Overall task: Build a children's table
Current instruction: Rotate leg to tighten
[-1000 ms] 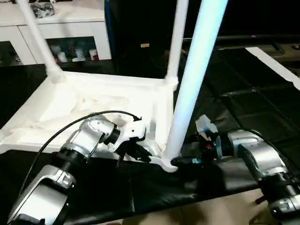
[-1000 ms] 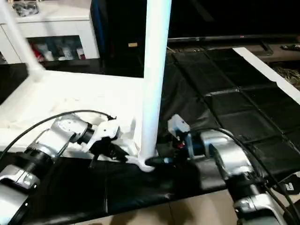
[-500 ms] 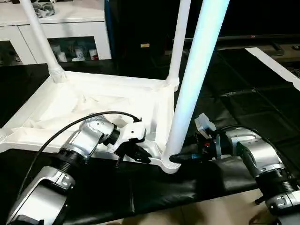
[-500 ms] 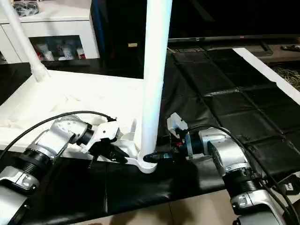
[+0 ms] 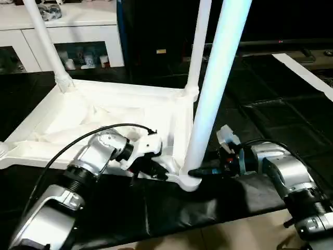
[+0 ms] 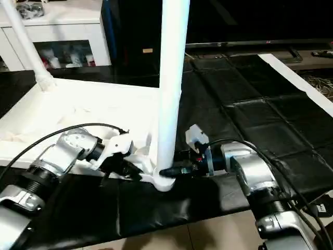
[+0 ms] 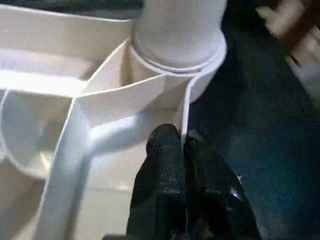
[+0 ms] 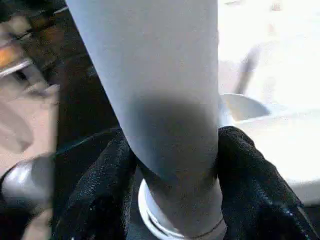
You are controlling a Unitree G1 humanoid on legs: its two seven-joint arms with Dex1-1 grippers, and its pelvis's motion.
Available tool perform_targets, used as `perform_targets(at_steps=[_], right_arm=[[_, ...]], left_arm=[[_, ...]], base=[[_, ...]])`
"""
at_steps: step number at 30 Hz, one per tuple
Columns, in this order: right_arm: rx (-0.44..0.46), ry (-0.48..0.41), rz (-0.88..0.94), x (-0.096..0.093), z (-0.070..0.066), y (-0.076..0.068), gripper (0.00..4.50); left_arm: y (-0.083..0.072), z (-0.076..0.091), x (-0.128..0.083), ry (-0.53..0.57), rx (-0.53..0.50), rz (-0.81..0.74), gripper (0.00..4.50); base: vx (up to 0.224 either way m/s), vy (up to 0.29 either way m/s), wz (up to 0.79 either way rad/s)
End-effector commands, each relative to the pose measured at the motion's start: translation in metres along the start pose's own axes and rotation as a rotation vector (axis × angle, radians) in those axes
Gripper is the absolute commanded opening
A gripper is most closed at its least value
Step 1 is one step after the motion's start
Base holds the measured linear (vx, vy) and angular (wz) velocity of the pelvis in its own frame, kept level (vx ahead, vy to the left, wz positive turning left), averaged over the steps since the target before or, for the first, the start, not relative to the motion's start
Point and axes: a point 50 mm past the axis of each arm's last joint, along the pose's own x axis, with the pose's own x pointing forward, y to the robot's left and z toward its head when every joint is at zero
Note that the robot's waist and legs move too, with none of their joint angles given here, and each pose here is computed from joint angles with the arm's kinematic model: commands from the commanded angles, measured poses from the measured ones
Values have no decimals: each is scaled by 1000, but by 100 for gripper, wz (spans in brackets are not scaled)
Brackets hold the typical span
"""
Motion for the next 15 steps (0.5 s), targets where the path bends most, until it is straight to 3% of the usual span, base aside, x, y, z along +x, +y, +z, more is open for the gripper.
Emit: perform_targets(at_steps=[1,6,10,13,15], right_arm=[[31,-23,-32,31,6,4,202],[157,-52,-322,62,3,-10,201],[195,-62,-463,78,5,-14,201],[205,-76,-487,82,7,-16,201],[207,-99,-468,82,8,-14,257]], left_arm=[[2,28,23,-142,-32,43,0],[8,43,45,-206,-161,194,0],[12,49,52,-241,-238,295,0],[13,50,52,-249,-238,306,0],[13,50,50,-244,-222,310,0]], base=[[0,0,0],[0,0,0],[0,0,0],[0,0,0],[0,0,0]])
